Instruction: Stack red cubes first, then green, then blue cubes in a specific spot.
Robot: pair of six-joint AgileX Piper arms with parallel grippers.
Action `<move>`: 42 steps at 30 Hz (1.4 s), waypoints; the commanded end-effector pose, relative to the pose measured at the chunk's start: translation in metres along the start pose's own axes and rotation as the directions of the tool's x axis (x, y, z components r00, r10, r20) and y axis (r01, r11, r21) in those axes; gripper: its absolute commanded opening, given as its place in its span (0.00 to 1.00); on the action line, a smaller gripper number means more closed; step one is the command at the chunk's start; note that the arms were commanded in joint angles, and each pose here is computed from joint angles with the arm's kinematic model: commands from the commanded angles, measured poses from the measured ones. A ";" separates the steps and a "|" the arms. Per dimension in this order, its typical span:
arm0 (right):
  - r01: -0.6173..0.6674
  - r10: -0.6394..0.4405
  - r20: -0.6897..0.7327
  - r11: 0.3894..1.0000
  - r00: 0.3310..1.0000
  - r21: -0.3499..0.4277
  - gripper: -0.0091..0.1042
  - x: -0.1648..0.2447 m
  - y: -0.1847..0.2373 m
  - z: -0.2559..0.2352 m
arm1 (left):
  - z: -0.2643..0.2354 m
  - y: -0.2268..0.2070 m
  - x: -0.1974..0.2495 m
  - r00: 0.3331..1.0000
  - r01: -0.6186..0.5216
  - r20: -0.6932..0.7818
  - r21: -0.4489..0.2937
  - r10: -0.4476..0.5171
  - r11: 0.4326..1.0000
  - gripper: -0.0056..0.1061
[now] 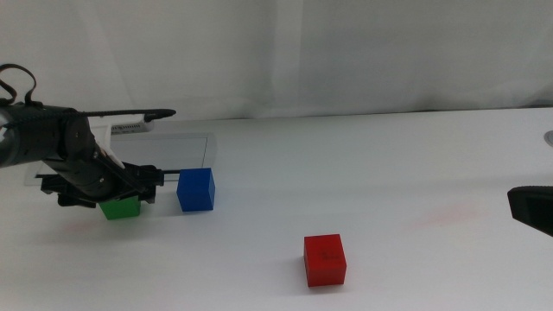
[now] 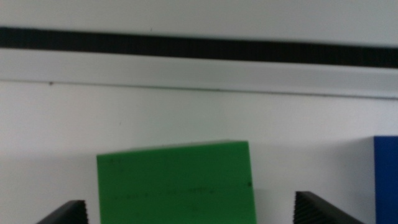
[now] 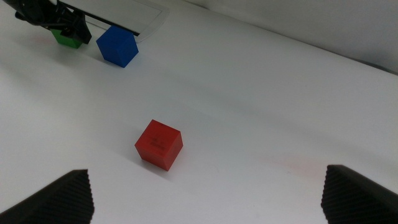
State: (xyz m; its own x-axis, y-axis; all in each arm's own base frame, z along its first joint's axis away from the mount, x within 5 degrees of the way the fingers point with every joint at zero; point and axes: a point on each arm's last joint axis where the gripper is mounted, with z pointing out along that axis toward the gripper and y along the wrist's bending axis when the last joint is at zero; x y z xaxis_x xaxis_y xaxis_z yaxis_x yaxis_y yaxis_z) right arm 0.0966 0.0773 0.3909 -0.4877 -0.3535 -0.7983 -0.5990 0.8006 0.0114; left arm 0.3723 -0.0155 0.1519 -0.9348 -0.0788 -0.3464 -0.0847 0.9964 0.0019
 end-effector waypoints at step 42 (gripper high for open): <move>-0.003 0.003 -0.011 1.000 1.000 -0.004 0.98 0.002 0.000 -0.001 | -0.196 -0.179 0.098 0.989 -0.005 0.146 0.158 -0.018 0.988 0.02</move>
State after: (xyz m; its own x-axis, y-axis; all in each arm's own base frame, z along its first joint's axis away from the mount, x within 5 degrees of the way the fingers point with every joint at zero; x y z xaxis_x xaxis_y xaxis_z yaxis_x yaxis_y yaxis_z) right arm 0.0956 0.0776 0.3902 -0.4979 -0.3531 -0.7921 -0.6014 0.7987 0.0220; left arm 0.2357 -0.1945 0.3031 -0.8811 -0.0423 -0.4710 0.0151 0.9930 -0.1175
